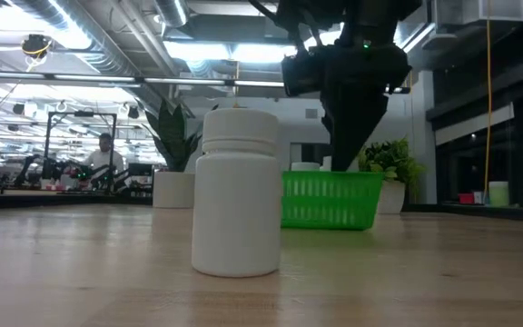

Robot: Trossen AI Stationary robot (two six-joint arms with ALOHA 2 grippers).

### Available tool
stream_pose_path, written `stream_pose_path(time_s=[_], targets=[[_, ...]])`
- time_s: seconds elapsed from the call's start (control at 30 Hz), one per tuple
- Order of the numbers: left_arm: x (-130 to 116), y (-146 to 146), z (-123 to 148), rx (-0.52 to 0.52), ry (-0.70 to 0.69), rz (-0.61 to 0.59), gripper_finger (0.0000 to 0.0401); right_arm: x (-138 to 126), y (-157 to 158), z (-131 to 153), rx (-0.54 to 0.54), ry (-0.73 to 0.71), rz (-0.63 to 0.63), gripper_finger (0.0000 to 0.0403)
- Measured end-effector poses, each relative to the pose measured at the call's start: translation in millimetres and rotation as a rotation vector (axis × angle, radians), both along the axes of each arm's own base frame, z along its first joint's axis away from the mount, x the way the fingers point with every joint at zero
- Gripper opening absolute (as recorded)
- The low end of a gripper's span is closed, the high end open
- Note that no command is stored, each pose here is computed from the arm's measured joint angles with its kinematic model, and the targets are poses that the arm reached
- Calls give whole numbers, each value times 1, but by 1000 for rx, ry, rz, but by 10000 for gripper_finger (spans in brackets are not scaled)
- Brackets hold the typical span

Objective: Pick and place pill bottles into a basket
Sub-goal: Put the white pill bottle into the green bin

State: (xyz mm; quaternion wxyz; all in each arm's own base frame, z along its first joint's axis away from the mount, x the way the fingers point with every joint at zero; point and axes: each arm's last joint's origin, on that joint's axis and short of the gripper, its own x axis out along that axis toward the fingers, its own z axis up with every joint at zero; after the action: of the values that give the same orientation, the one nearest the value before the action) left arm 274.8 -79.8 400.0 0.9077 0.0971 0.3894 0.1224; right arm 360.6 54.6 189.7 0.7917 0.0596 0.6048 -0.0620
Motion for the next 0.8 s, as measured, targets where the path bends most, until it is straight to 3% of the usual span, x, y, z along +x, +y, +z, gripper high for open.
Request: stream_pose_path(time_s=[0.53, 0.8], targets=[[0, 0, 0, -4, -2, 7, 255, -5, 0, 0, 50, 49, -59, 246], [0, 0, 0, -4, -2, 7, 255, -12, 0, 24, 89, -8, -114, 287]])
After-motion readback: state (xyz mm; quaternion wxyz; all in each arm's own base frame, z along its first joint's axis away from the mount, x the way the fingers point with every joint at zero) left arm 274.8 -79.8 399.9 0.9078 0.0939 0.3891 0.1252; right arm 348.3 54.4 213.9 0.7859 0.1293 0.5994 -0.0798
